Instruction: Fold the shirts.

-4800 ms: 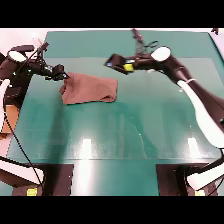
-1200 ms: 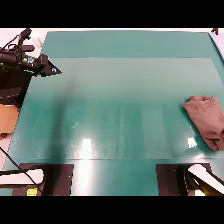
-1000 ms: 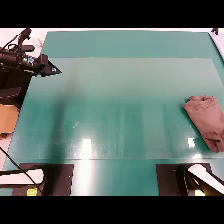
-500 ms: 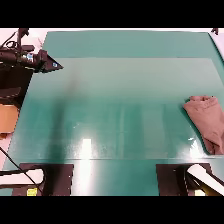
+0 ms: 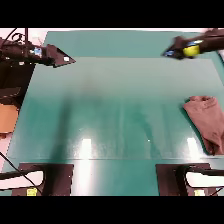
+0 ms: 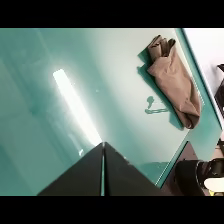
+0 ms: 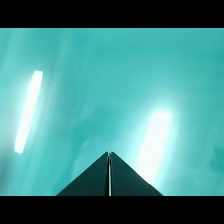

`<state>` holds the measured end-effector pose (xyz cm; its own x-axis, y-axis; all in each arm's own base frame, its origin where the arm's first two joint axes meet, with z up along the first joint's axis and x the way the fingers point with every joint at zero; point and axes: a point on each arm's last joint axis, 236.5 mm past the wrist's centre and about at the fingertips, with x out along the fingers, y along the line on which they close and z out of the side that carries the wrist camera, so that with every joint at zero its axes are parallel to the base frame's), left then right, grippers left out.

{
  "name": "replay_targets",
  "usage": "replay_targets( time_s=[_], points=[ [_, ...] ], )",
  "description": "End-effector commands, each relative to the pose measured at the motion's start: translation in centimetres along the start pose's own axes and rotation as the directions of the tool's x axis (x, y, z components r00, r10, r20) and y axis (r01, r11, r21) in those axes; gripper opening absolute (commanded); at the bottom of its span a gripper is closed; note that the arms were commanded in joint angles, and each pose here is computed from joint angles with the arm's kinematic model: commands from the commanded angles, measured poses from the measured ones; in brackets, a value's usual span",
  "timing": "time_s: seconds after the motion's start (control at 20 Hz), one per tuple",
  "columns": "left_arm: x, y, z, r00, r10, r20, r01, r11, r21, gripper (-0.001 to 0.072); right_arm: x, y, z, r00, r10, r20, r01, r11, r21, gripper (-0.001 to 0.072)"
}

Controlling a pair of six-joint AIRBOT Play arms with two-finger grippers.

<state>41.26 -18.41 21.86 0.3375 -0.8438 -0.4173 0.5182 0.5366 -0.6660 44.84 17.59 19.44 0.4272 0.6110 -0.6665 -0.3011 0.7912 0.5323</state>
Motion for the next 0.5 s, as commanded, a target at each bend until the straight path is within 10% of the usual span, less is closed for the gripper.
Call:
replay_targets(
  time_s=[0.0, 0.45],
  points=[
    [1.1, -2.1, -0.5, 0.999, -0.045, -0.02, 0.046, 0.998, 0.033, 0.002, 6.5, 10.5, -4.0, 0.972, 0.19, -0.139, -0.207, 0.971, -0.119, 0.0019],
    [1.1, -3.2, -0.5, 0.996, -0.088, -0.022, 0.089, 0.996, 0.016, 0.002, 6.2, 11.8, -4.9, 0.955, 0.24, -0.175, -0.26, 0.96, -0.104, 0.0019]
  ],
)
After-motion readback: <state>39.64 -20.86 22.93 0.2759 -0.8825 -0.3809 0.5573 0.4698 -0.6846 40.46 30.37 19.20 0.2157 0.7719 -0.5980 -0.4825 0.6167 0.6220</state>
